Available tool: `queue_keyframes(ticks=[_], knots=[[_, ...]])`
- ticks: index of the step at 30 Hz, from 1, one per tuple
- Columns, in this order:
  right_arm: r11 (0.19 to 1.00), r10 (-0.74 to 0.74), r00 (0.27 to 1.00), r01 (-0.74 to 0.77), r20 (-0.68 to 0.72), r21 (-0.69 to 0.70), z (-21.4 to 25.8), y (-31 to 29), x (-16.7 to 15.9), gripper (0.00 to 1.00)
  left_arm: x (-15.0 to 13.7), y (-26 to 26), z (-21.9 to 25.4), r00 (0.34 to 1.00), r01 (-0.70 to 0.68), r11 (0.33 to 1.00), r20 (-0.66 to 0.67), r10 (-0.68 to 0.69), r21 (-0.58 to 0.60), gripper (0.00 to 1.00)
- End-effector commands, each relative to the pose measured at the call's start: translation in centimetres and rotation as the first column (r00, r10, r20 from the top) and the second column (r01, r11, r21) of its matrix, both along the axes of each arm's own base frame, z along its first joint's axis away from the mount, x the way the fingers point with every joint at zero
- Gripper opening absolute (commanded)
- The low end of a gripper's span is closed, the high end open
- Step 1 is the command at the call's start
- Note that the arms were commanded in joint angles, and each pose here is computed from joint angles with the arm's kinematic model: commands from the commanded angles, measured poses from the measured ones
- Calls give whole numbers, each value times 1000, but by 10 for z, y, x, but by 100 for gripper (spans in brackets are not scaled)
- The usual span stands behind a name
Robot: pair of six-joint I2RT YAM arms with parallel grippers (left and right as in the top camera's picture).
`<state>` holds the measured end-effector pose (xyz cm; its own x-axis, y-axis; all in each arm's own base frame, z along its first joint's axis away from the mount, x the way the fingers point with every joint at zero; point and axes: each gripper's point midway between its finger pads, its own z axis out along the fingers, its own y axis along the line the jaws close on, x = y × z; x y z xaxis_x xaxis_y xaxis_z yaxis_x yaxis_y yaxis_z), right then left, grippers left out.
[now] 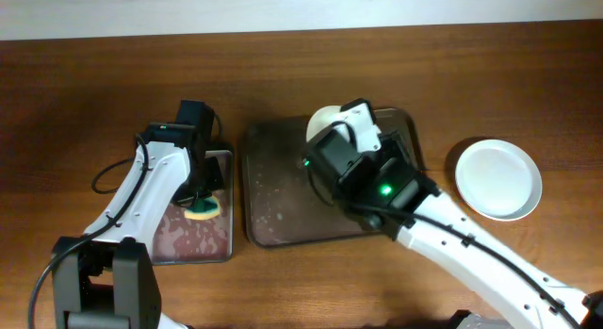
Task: Clean dirty plates on tray and stack at the side
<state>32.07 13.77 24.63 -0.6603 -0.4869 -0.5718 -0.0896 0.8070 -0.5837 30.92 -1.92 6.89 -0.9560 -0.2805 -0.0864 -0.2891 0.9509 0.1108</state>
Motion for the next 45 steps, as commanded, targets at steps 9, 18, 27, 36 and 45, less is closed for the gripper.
queue_keyframes(ticks=[9, 18, 27, 36, 45], knots=[[973, 126, 984, -97, 126, -211, 39, 26, -33, 4, -1, -1, 6, 1000, 28, 1000, 13, -28, -11, 0], [967, 135, 983, -104, 124, -232, 40, 26, -33, 4, -1, -1, 6, 1000, 28, 1000, 10, -28, -10, 0], [970, 129, 983, -98, 128, -223, 39, 27, -32, 4, -5, 0, 6, 1000, 29, 1000, -5, -29, -9, 0], [960, -15, 967, 85, -256, 266, -47, 17, -18, 4, -8, 0, 6, 999, 29, 1000, -17, -29, -7, 0], [453, -356, 804, 595, -477, 664, -53, -163, 28, 4, -10, 1, 6, 999, 35, 999, -28, -35, -6, 0]])
